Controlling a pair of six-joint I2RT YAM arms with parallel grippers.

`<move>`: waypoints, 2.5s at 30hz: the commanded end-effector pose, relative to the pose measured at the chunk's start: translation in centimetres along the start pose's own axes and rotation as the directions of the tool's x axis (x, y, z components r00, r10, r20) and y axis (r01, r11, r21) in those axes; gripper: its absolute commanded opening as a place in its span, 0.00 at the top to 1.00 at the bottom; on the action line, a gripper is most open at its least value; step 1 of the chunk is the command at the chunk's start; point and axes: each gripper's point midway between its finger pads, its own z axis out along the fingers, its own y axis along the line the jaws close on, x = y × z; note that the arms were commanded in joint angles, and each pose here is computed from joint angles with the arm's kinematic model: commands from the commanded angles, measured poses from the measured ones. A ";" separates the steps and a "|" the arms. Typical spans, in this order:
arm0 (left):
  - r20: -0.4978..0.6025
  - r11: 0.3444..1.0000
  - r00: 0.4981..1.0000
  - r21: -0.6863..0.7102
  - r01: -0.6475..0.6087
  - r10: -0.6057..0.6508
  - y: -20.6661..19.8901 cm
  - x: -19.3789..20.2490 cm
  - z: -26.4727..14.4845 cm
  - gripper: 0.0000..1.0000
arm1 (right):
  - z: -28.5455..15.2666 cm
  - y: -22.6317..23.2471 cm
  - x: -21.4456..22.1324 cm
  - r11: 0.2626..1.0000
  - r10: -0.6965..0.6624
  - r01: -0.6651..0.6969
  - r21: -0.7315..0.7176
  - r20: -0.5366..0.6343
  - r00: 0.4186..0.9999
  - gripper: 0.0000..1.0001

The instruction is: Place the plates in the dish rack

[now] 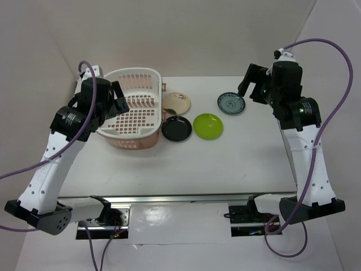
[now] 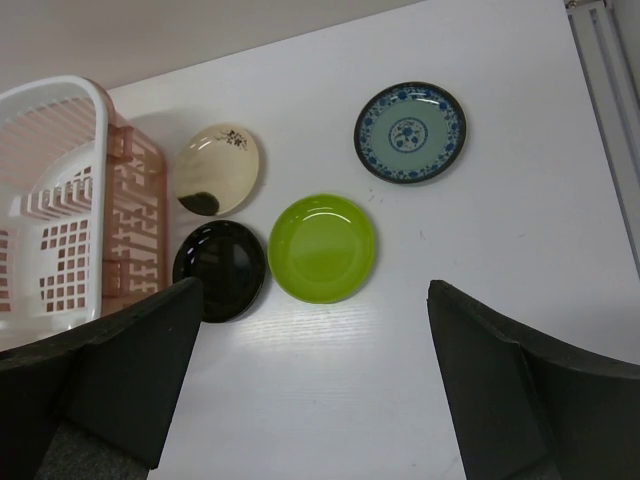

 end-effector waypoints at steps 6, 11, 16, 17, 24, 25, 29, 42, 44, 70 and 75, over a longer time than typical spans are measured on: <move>0.045 0.998 0.999 0.053 -0.022 0.020 -1.5 -1.3 -0.5 0.00 | -1.0 -0.7 0.3 1.000 0.003 -0.004 0.015 0.014 1.000 0.00; 0.054 0.997 0.998 0.065 -0.044 0.041 -2.8 -1.6 -0.3 0.00 | 1.4 -1.1 1.7 0.999 0.021 -0.020 0.046 -0.016 1.000 0.00; 0.006 0.986 0.997 0.146 -0.083 0.083 -5.9 -0.9 1.1 0.00 | 5.8 -0.1 3.4 0.997 0.077 -0.077 0.006 -0.019 0.997 0.00; -0.002 0.983 0.996 0.163 -0.090 0.091 -6.6 -0.7 1.1 0.00 | 6.7 0.4 2.8 0.995 0.095 -0.095 -0.018 0.011 0.995 0.00; -0.052 0.977 0.993 0.190 -0.095 0.106 -8.7 0.5 3.0 0.00 | 14.2 -2.0 6.4 0.976 0.215 -0.215 0.016 0.004 0.977 0.00; -0.065 0.976 0.992 0.196 -0.098 0.112 -9.0 0.9 3.3 0.00 | 15.4 -3.1 8.6 0.972 0.233 -0.232 0.039 -0.030 0.972 0.01; -0.091 0.971 0.990 0.223 -0.089 0.111 -9.9 1.4 3.6 0.00 | 17.9 -6.1 9.9 0.937 0.343 -0.343 0.059 0.026 0.939 0.04; -0.113 0.933 0.987 0.353 -0.069 0.116 -12.9 0.6 2.7 0.00 | 25.9 -11.0 17.5 0.855 0.513 -0.509 0.102 -0.022 0.858 0.07; -0.121 0.921 0.984 0.382 -0.073 0.129 -13.5 0.7 2.5 0.00 | 26.7 -11.4 18.5 0.858 0.507 -0.501 0.113 -0.034 0.861 0.09; -0.115 0.879 0.975 0.463 -0.114 0.188 -14.8 1.0 2.1 0.00 | 33.5 -17.7 27.2 0.787 0.604 -0.554 0.272 -0.159 0.781 0.32; -0.103 0.885 0.976 0.448 -0.127 0.192 -14.7 0.7 2.4 0.00 | 33.2 -18.4 28.9 0.774 0.613 -0.538 0.334 -0.185 0.768 0.43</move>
